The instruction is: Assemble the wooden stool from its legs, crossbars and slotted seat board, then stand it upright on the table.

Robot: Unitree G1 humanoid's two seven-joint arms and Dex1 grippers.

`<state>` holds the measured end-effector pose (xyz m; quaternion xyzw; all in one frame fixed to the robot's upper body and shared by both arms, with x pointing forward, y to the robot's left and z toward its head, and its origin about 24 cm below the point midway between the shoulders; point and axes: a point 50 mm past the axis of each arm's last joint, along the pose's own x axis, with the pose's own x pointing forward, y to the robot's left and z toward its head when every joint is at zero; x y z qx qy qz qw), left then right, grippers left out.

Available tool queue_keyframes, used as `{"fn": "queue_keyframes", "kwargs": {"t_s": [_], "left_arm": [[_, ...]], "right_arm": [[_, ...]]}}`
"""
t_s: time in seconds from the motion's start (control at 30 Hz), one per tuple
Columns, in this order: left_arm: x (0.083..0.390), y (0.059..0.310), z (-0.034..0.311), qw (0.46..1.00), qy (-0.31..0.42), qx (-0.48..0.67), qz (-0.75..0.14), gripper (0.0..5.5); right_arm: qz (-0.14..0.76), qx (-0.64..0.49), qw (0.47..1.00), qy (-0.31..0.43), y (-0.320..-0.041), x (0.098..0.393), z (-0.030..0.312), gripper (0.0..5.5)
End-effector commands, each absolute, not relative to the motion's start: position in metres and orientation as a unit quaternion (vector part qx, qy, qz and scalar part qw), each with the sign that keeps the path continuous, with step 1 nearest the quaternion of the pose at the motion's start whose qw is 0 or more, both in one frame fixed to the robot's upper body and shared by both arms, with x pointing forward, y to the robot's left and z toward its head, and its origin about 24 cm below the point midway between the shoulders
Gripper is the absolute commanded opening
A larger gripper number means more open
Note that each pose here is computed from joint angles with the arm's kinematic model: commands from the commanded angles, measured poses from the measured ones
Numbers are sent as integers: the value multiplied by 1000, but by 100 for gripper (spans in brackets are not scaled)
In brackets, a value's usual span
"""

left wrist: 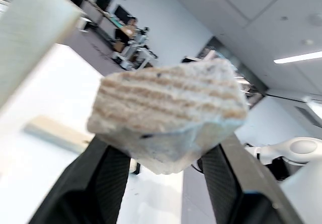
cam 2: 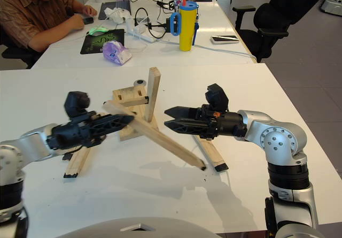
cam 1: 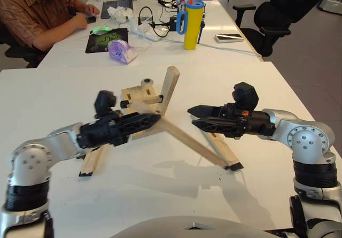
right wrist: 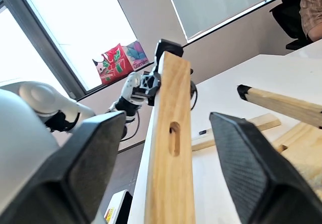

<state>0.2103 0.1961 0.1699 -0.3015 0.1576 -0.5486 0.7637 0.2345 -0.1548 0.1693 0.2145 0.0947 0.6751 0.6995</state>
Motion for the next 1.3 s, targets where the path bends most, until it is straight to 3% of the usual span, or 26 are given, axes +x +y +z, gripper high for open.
{"fn": "queue_keyframes", "kwargs": {"t_s": [0.03, 0.27, 0.43, 0.77, 1.03, 1.3], "left_arm": [[213, 234, 187, 800, 156, -266, -514, 201], [231, 295, 199, 860, 165, -180, -449, 201], [242, 310, 207, 874, 156, -119, -445, 201], [257, 319, 221, 884, 137, -66, -443, 201], [265, 312, 212, 879, 136, -57, -454, 201], [275, 299, 196, 879, 113, -60, -459, 201]], "right_arm": [[635, 211, 738, 83, -154, 232, 161, 364], [532, 227, 806, 122, -100, 237, 104, 368], [471, 198, 849, 134, -65, 248, 72, 368], [437, 179, 870, 144, -15, 273, 58, 368], [360, 119, 909, 175, -31, 290, 40, 368], [406, 67, 886, 213, -36, 272, 26, 368]]}}
